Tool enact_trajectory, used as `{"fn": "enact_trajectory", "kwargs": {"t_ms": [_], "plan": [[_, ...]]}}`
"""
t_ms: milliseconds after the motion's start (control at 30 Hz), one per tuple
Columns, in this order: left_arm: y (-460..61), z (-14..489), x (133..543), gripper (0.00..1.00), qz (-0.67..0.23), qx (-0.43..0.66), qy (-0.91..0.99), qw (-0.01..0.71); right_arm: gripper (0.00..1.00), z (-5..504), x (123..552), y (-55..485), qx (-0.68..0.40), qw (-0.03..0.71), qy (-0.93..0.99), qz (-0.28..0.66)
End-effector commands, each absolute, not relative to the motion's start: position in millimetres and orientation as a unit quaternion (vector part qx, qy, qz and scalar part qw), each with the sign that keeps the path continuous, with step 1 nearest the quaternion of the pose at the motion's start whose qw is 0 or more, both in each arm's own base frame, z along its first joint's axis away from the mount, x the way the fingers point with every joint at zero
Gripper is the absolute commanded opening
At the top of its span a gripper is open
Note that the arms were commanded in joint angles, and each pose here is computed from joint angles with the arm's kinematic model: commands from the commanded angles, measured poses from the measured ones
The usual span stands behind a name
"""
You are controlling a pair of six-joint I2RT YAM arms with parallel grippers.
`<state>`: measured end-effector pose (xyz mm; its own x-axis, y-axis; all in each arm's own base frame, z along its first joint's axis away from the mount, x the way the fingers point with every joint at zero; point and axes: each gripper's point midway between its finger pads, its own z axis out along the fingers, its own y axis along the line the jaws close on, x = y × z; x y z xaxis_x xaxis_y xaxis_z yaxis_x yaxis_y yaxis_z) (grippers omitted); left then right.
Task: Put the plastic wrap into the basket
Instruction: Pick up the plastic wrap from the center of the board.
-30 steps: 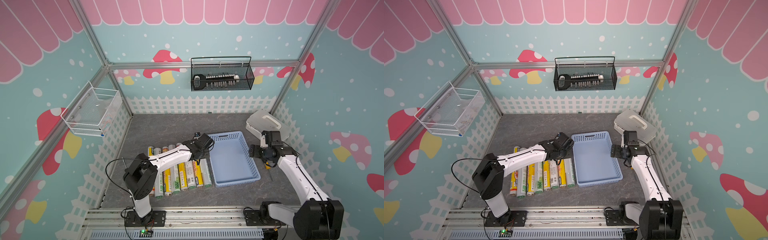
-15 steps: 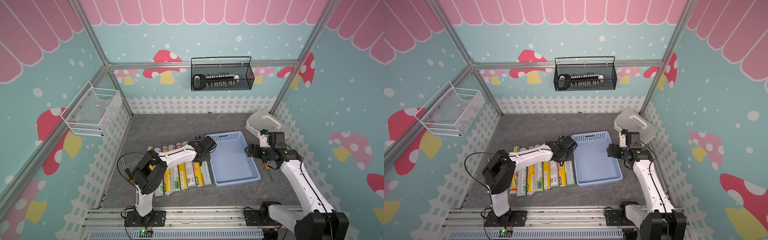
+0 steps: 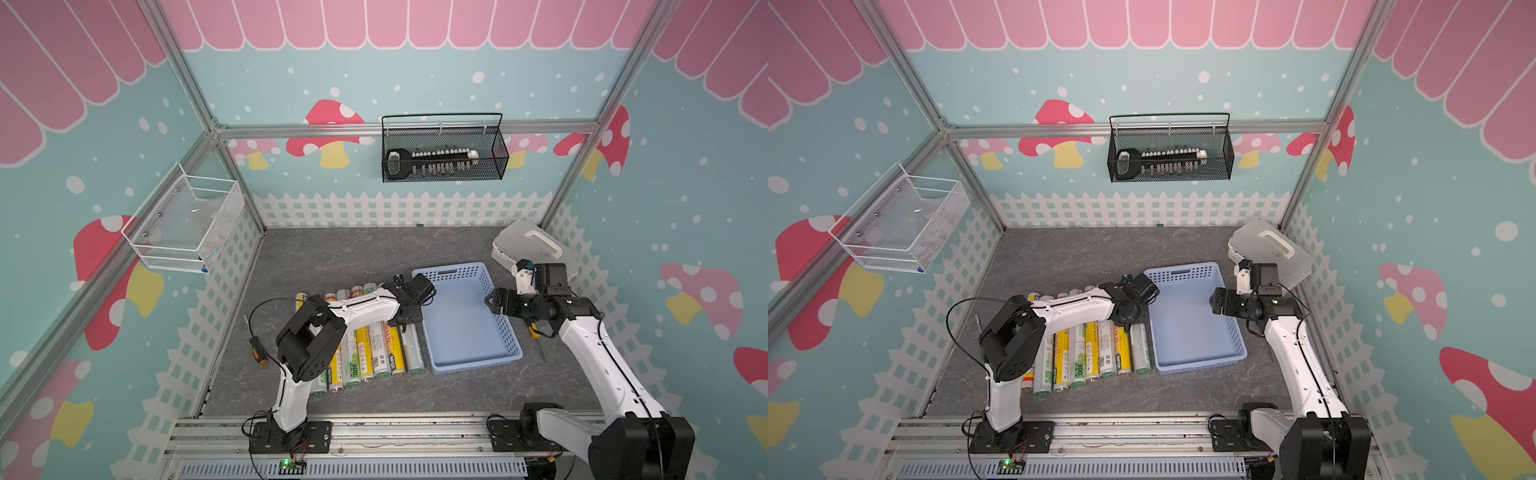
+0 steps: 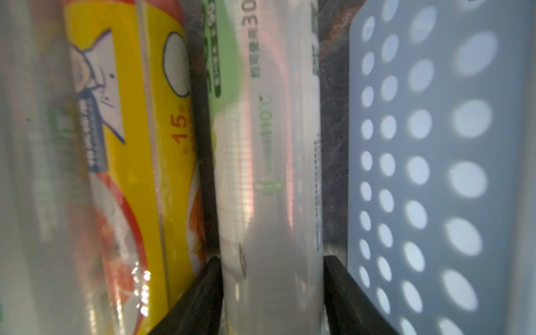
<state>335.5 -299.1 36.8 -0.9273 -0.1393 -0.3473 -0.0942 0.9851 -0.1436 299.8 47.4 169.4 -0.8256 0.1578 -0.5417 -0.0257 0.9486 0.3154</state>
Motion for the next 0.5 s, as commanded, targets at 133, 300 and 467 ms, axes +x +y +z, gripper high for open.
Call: {"fn": "enact_trajectory", "kwargs": {"t_ms": [133, 300, 467], "plan": [[-301.7, 13.1, 330.1, 0.59, -0.049, -0.070, 0.985, 0.152, 0.95, 160.6, 302.3, 39.7, 0.036, 0.286, 0.948, 0.133], [-302.4, 5.9, 327.4, 0.55, -0.048, -0.069, 0.987, 0.140, 0.97, 152.4, 305.3, 29.6, 0.043, 0.275, 0.955, 0.103], [-306.3, 32.8, 331.5, 0.37, -0.068, -0.063, 0.982, 0.161, 0.99, 148.1, 309.2, 13.2, 0.058, 0.267, 0.960, 0.057]]}}
